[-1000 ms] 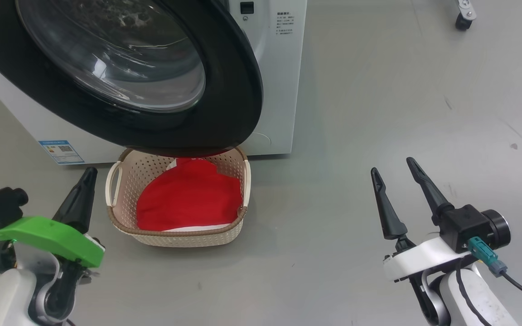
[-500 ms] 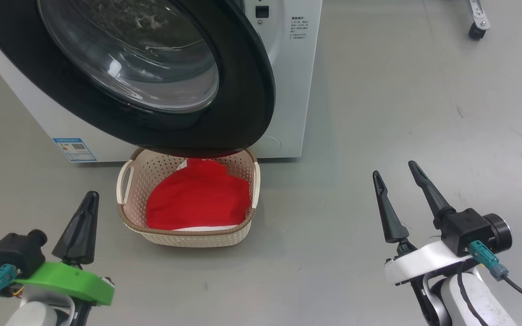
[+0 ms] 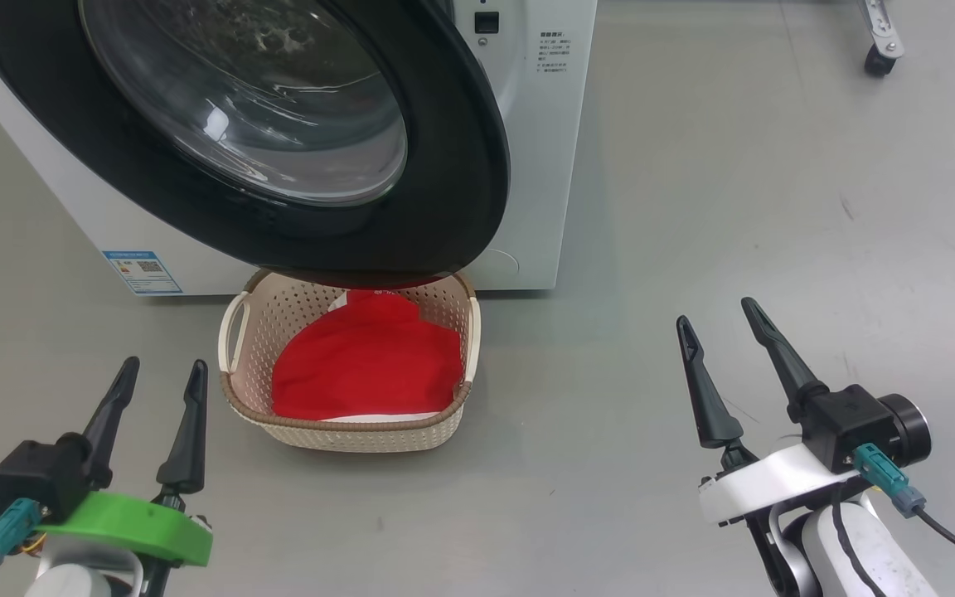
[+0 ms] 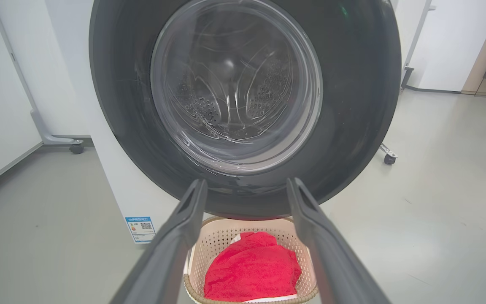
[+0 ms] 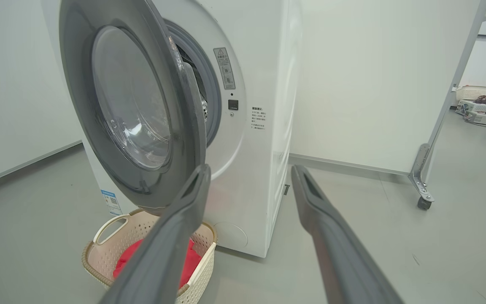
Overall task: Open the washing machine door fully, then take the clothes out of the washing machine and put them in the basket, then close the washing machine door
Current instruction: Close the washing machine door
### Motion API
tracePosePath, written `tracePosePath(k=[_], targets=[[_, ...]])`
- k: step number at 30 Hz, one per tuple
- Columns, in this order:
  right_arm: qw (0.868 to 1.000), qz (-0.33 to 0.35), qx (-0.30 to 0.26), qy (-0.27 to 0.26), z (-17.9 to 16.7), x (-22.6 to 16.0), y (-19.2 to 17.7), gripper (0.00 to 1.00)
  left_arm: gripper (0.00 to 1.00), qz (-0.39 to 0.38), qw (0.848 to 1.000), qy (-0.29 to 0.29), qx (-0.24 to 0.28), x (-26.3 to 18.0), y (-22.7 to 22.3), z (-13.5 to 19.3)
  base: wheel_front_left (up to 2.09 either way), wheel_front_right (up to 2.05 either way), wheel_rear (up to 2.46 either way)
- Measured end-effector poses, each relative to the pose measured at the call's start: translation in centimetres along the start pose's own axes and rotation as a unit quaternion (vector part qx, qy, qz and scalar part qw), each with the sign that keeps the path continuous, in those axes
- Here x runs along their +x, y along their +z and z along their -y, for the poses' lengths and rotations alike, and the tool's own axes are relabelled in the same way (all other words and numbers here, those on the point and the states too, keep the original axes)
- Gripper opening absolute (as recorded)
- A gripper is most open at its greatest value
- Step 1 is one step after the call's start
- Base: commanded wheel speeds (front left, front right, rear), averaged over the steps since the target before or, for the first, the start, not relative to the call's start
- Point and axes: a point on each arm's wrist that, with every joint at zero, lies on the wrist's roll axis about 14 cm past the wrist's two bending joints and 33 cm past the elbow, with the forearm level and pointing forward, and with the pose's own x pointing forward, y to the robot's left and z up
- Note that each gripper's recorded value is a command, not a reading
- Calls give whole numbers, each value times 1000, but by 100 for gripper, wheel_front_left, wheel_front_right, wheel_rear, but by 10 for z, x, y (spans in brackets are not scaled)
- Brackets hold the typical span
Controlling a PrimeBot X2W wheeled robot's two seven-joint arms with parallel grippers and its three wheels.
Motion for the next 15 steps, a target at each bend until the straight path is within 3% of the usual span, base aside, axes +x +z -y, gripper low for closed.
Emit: tracePosePath(k=[15], targets=[[1000, 2, 1, 4, -3, 1, 1, 100, 100, 33, 999, 12, -4, -3, 15, 2, 0, 0, 0]])
